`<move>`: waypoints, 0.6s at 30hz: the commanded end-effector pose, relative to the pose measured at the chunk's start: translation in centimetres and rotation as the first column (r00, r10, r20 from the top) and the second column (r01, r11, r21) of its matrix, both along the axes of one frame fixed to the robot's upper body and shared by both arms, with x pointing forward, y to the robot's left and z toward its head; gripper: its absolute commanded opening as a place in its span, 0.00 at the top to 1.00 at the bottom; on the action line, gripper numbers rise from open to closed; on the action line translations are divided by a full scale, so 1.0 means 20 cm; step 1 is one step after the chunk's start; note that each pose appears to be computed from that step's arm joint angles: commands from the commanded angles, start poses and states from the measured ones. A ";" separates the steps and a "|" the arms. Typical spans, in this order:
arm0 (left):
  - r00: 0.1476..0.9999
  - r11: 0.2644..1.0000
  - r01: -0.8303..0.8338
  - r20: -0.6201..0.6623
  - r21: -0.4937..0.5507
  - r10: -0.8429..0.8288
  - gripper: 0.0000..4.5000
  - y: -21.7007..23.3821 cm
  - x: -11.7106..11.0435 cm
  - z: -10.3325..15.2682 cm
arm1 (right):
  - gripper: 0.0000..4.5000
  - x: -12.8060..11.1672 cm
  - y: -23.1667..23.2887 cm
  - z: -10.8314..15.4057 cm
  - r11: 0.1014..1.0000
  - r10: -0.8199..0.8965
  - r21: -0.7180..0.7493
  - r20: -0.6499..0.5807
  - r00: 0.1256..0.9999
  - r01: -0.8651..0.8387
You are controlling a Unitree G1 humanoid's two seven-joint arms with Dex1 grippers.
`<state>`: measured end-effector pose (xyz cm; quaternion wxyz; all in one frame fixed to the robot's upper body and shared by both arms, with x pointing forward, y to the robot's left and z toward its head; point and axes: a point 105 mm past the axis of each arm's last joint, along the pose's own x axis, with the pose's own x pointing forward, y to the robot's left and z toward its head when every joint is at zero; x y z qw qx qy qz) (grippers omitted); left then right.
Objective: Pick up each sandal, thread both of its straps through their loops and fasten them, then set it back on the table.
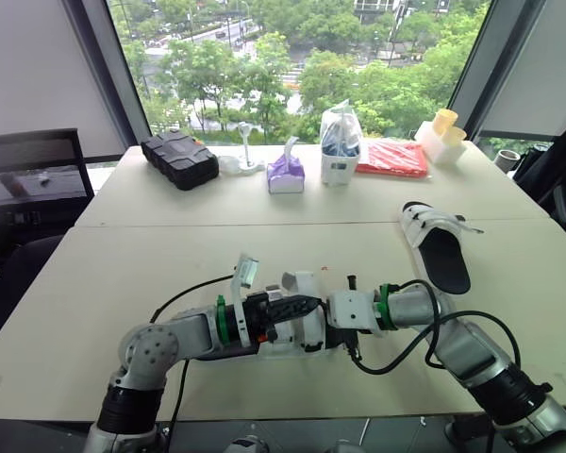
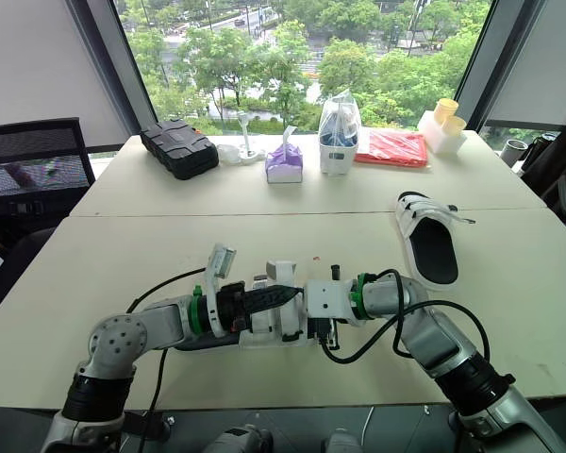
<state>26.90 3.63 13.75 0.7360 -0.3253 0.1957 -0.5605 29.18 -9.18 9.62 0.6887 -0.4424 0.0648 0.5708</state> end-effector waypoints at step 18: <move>0.998 0.998 0.059 -0.023 -0.005 -0.059 0.99 -0.01 0.00 -0.06 | 1.00 -0.02 -0.01 -0.09 0.999 -0.011 -0.048 -0.053 0.999 0.009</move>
